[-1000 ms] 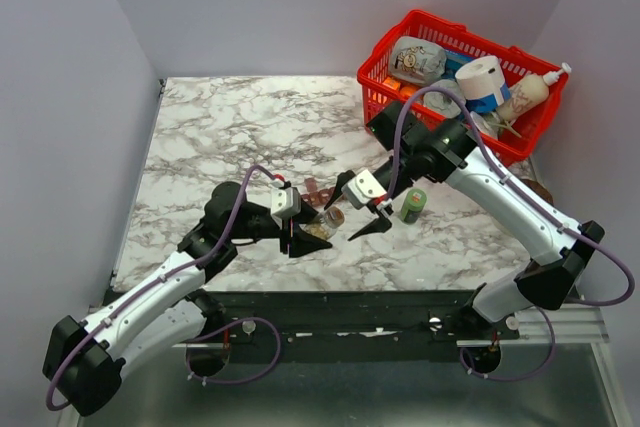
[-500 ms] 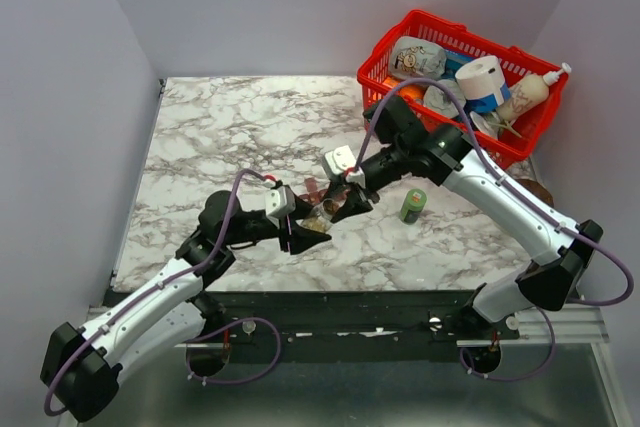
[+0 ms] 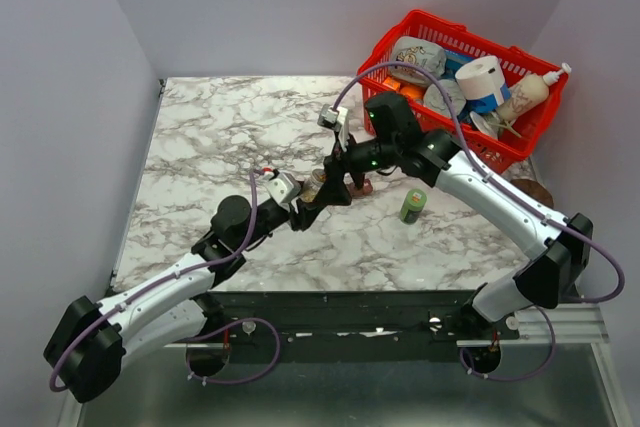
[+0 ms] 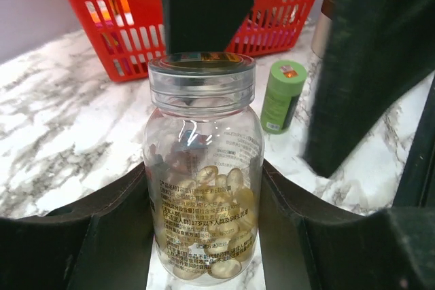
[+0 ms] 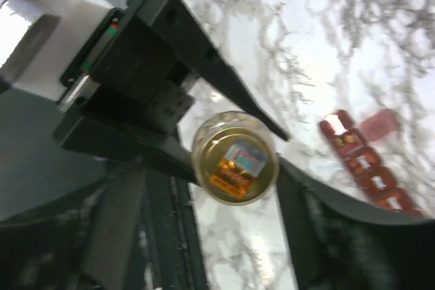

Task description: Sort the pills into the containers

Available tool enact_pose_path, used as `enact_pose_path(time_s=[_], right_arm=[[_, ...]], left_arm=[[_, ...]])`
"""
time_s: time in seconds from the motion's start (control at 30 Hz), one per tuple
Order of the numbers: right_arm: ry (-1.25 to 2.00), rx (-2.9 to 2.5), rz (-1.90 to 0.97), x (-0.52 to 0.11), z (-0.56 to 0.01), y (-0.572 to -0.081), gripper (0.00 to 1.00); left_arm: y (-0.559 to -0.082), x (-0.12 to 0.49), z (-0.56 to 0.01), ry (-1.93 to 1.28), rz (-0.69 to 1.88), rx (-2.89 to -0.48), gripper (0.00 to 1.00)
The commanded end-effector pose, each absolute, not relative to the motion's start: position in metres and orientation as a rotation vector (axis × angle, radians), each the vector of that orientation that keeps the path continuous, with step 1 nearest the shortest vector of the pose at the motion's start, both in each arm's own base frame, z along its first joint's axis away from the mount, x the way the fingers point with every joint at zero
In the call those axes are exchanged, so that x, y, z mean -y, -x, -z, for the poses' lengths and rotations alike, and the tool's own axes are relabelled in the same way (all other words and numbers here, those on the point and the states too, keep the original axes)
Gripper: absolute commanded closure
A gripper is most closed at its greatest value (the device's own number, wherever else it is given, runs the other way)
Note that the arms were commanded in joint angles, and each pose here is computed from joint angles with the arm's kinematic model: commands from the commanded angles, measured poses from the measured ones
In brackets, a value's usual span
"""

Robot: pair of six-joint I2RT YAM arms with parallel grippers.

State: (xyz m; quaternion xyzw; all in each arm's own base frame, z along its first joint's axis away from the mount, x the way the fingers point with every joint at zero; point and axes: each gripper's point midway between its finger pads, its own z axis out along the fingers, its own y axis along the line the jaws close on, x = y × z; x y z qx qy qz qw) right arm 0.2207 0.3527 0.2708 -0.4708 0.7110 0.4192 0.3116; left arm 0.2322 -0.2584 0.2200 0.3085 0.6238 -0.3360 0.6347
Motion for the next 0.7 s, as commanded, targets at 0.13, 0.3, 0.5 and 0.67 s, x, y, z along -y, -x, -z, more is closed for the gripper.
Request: enact_pose_path(time_s=[0.13,0.3,0.5,0.67], right_arm=[[1.655,-1.321,-1.089,-0.327,-0.346,-0.185,0.00],[1.982,-0.754,-1.008,-0.307,-0.338,-0.147,0.00],[2.054,-0.714,-1.126,-0.316,-0.325,-0.132,0.02],[2.113,-0.744,-1.086,-0.328,-0.302,-0.122,0.10]], left_arm=[[-0.189,0.260,-0.257,-0.884,0.916,-1.242,1.00],[-0.152,0.266,-0.251,-1.070,1.092,-1.238,1.00],[-0.131,0.273,-0.255,-1.185,1.269,-1.222,1.00],[-0.132,0.276,-0.260,-1.203,1.295,-1.211,1.00]])
